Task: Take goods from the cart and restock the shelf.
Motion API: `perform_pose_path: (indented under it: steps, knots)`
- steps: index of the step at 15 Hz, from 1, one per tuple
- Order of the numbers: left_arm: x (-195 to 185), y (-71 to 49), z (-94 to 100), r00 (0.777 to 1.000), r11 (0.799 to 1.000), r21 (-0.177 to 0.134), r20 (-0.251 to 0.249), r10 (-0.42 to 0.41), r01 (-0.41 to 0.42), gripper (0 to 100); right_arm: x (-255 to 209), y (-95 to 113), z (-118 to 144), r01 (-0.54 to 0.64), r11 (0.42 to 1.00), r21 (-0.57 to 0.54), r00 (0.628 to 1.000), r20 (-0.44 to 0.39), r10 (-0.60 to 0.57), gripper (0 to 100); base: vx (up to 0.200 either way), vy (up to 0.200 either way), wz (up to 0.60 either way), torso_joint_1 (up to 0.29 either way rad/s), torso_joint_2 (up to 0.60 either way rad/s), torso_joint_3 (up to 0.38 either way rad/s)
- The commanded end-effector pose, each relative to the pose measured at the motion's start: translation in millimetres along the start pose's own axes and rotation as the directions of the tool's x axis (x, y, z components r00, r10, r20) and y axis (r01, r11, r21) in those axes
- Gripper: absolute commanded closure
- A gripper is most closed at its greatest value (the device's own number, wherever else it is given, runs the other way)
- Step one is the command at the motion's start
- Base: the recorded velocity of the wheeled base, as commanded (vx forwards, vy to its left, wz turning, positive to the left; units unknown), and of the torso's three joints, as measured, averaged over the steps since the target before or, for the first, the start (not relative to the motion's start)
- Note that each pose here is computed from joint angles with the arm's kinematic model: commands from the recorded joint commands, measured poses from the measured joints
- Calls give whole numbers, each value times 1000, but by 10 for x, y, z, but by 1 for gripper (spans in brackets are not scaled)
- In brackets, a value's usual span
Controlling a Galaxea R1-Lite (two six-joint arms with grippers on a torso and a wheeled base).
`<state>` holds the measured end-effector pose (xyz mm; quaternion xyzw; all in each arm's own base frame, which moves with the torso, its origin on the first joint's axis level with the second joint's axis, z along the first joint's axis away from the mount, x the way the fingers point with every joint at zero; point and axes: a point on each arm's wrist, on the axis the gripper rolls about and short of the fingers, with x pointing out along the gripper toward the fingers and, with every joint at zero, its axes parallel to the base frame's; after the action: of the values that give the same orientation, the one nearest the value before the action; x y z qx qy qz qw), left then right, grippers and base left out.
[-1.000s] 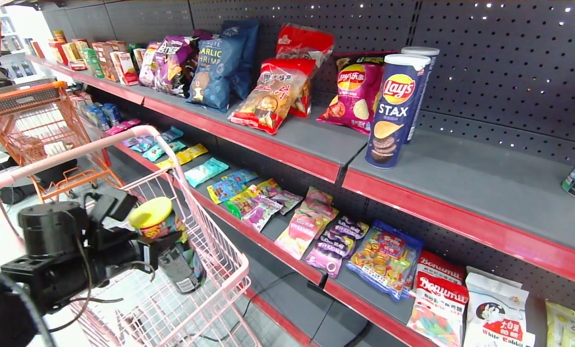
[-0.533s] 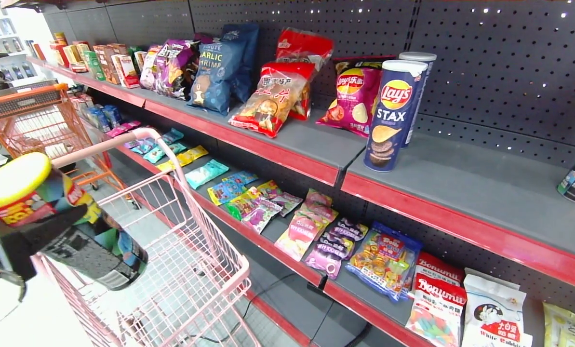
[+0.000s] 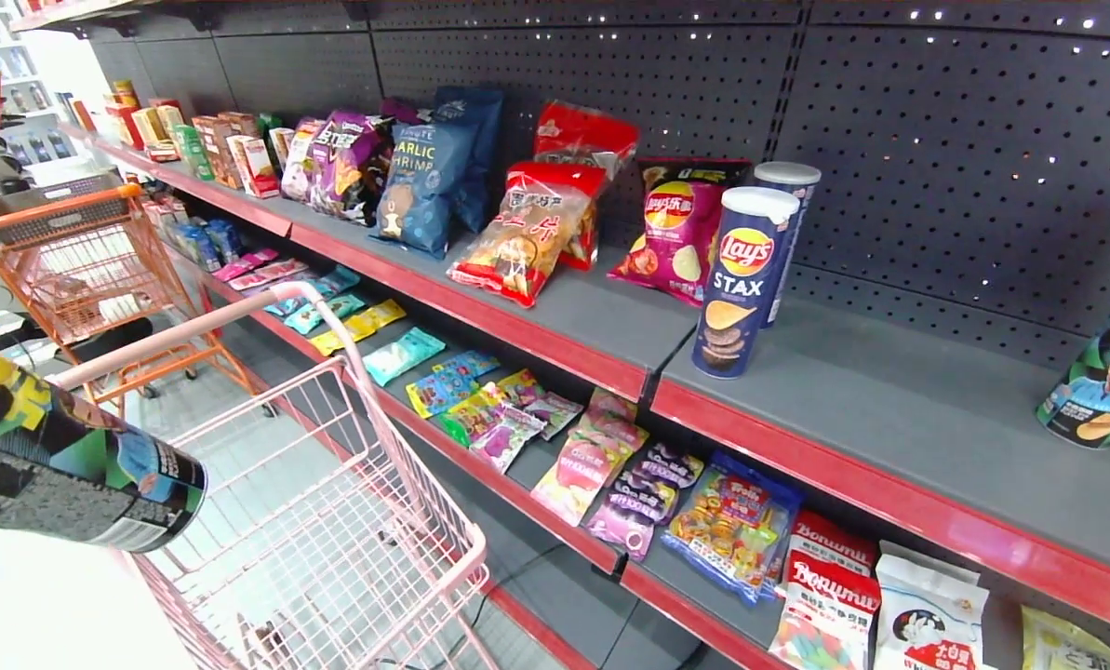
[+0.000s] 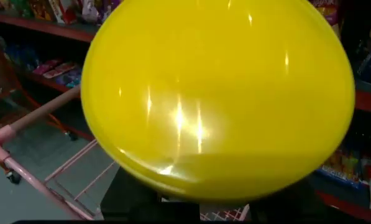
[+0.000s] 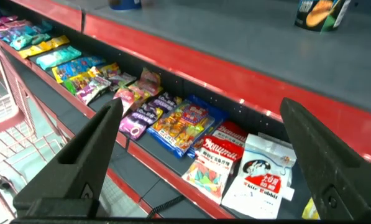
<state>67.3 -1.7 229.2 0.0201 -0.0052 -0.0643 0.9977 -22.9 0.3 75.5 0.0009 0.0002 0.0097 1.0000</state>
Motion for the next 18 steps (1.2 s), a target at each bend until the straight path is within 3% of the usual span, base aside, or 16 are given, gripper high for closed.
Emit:
perform_pose_path:
  steps: [1, 10, 18]
  knots:
    - [-99, -17, -41, 1000, 1000, 4, 22, 2, -3, 100, 0, 0, 2, -1, 1000, 0, 1000, 0, 1, 0, 0, 0, 0, 163, -398, -227]
    - [-169, -21, -240, 998, 998, -2, -14, 67, -67, 100, 1, 0, -2, -1, 1000, 1, 1000, -1, 1, 0, 0, 0, 0, 141, -320, -176]
    - [-262, -38, -280, 998, 998, 8, 9, 65, -65, 100, 1, 0, -2, -2, 1000, 1, 1000, -1, 2, 0, 0, 0, -600, 9, -2, -3]
